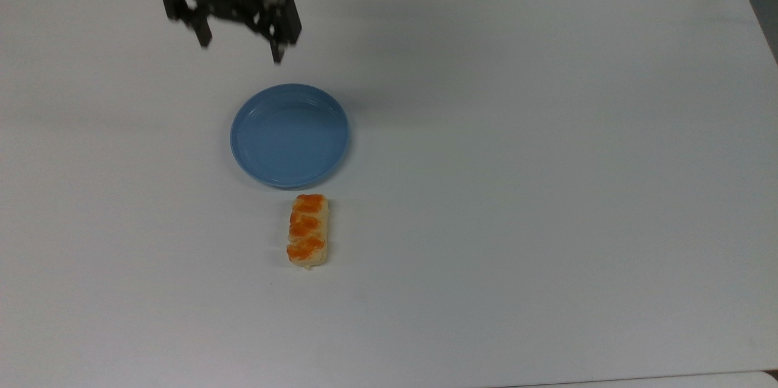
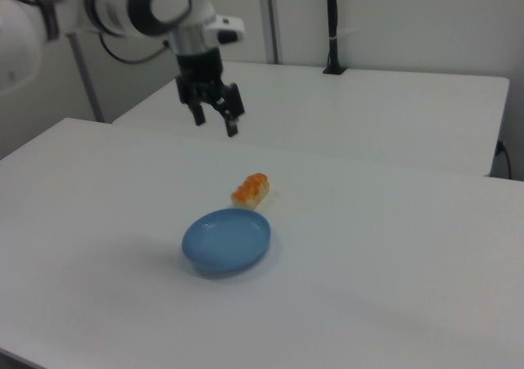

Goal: Put the bread on the table

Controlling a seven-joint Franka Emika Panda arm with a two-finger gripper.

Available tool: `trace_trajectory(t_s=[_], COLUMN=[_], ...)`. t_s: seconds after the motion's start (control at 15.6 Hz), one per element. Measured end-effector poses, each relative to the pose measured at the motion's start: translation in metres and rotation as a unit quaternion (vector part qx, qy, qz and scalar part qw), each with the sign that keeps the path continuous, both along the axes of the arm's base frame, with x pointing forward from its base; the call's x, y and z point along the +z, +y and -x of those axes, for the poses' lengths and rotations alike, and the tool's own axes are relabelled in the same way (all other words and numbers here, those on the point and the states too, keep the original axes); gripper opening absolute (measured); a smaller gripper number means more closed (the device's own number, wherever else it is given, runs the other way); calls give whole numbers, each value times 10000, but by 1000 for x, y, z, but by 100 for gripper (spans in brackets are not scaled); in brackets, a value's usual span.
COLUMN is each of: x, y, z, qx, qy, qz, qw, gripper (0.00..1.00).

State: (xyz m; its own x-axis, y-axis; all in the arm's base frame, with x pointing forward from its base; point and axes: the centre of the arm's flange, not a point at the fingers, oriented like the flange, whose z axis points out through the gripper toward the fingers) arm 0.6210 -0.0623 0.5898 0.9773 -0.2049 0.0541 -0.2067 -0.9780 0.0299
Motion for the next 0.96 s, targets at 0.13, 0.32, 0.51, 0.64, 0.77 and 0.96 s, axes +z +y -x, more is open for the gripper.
trace_trajectory(t_s=[0.13,0.32,0.51,0.64,0.77,0.96], x=[31,52,55,56,57,56], y=[-2,-2,-1,0,0,0], z=[29,60,77,80,78,77], qx=[-44,-53,217,527,730,789], qy=[56,89,109,107,14,-36], qz=[-29,-64,-76,-66,-41,-28], qw=[10000,9999,9997,9985,9973,9969], gripper=[100,100,100,100,100,100])
